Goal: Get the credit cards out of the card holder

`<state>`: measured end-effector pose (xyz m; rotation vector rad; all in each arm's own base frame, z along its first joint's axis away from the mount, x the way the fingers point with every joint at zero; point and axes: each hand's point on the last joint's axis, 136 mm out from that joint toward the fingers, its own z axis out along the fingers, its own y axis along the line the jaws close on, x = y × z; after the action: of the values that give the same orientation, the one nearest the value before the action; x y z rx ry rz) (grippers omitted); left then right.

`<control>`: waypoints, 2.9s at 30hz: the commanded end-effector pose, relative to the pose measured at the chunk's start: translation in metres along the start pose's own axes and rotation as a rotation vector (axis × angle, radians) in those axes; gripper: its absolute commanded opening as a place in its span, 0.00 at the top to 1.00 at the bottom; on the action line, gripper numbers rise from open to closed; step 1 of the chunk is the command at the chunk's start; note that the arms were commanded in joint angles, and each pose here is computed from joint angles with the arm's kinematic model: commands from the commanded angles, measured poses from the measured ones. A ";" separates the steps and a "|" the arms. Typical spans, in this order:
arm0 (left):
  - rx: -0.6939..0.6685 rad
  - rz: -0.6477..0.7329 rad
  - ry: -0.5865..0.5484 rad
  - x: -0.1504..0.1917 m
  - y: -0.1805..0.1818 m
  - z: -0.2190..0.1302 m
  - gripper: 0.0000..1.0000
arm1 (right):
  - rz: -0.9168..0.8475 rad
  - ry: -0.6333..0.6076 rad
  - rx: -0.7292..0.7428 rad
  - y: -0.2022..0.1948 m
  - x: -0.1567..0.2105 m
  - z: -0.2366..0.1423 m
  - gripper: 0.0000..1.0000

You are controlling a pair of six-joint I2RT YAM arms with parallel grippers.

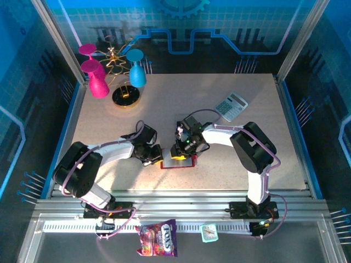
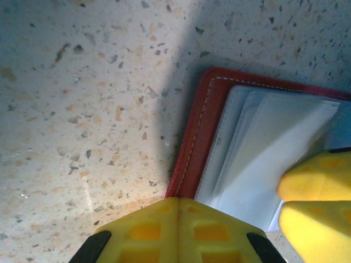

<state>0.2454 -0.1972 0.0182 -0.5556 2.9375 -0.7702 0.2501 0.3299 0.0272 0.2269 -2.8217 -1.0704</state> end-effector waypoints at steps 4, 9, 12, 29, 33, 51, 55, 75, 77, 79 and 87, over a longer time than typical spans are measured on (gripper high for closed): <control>0.077 0.006 -0.019 -0.005 -0.026 -0.021 0.90 | 0.031 0.003 -0.011 -0.014 0.004 0.003 0.72; 0.108 0.001 -0.026 -0.008 -0.034 -0.023 0.88 | 0.041 -0.002 -0.016 -0.020 0.005 0.002 0.74; 0.129 -0.008 -0.018 -0.009 -0.038 -0.020 0.86 | 0.044 -0.005 -0.023 -0.022 0.004 0.000 0.74; 0.118 -0.038 -0.008 -0.012 -0.036 -0.009 0.73 | 0.059 -0.011 -0.039 -0.029 0.003 0.001 0.86; 0.112 -0.041 -0.005 -0.013 -0.034 -0.007 0.69 | 0.060 -0.011 -0.031 -0.030 0.003 0.000 0.89; 0.074 -0.068 -0.028 -0.010 -0.010 -0.008 0.82 | 0.003 -0.030 -0.083 0.014 -0.004 -0.012 0.76; 0.076 -0.068 -0.011 -0.008 -0.008 -0.002 0.89 | -0.006 -0.020 -0.087 0.020 -0.005 -0.007 0.76; 0.037 -0.097 0.049 0.001 0.009 0.014 0.91 | -0.002 0.033 0.045 -0.002 0.002 0.003 0.75; 0.036 -0.099 0.050 0.001 0.010 0.014 0.91 | -0.002 0.034 0.052 -0.003 0.004 0.002 0.75; 0.036 -0.099 0.050 0.000 0.009 0.014 0.91 | -0.002 0.031 0.054 -0.004 0.003 0.001 0.75; 0.028 -0.100 0.058 0.001 0.012 0.015 0.91 | 0.005 0.017 0.033 -0.006 0.003 -0.004 0.75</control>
<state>0.2563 -0.2037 0.0148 -0.6696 2.8985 -0.9012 0.2532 0.3328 0.0272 0.2475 -2.8163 -1.0593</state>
